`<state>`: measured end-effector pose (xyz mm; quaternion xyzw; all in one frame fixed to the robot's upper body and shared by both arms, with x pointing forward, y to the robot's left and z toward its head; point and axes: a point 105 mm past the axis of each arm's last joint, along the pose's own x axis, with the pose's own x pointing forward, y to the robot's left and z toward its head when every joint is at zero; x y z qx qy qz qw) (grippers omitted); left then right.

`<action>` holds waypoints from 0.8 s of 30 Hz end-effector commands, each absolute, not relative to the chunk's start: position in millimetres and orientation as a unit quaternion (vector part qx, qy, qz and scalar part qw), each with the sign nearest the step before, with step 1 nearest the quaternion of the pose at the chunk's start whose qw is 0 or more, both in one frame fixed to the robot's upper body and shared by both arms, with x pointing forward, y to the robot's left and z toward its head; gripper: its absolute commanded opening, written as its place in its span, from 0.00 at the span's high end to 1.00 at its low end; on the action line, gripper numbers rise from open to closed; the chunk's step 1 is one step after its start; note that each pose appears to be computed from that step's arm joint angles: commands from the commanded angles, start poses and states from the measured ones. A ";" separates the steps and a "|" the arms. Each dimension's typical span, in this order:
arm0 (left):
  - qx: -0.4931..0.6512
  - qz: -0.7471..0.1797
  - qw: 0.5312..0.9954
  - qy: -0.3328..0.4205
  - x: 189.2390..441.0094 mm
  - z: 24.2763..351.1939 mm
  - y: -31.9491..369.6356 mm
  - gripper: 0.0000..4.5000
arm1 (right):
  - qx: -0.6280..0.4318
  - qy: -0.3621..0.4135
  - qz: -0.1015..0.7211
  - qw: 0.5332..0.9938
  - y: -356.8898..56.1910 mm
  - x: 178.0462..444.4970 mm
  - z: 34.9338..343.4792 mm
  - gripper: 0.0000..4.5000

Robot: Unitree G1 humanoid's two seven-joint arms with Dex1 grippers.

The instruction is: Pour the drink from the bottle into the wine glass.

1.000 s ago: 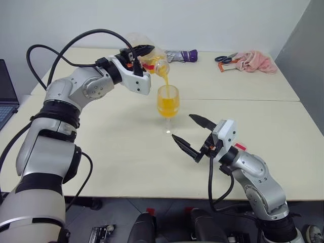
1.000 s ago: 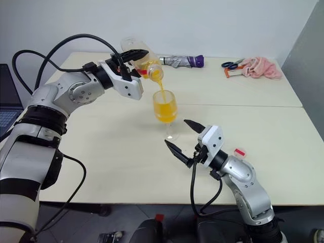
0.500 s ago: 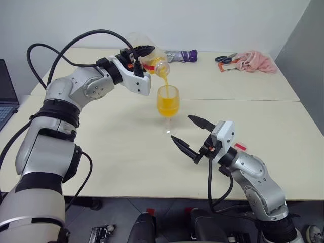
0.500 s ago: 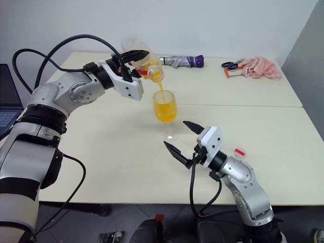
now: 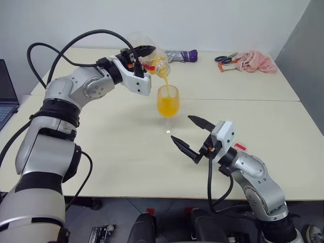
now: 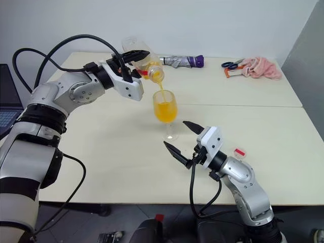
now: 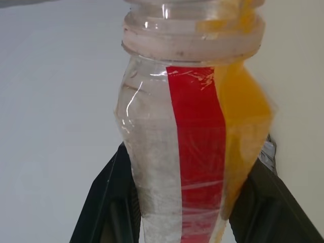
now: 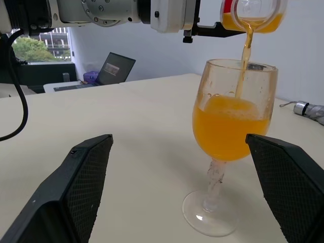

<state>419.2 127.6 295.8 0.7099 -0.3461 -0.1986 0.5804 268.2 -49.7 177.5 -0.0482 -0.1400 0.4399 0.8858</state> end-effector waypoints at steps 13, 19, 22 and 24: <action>0.708 -0.177 0.576 -0.368 417.0 316.5 125.1 0.61 | -0.056 -0.200 0.403 0.892 -57.2 270.8 201.1 0.00; 0.706 -0.178 0.576 -0.371 416.7 316.5 123.8 0.61 | -0.054 -0.197 0.409 0.889 -54.2 268.6 199.1 0.00; 0.704 -0.179 0.578 -0.371 416.8 315.6 123.0 0.61 | -0.054 -0.196 0.409 0.889 -53.9 268.9 199.1 0.00; 0.703 -0.181 0.578 -0.372 416.6 314.6 122.2 0.61 | -0.054 -0.196 0.409 0.889 -53.7 268.7 199.0 0.00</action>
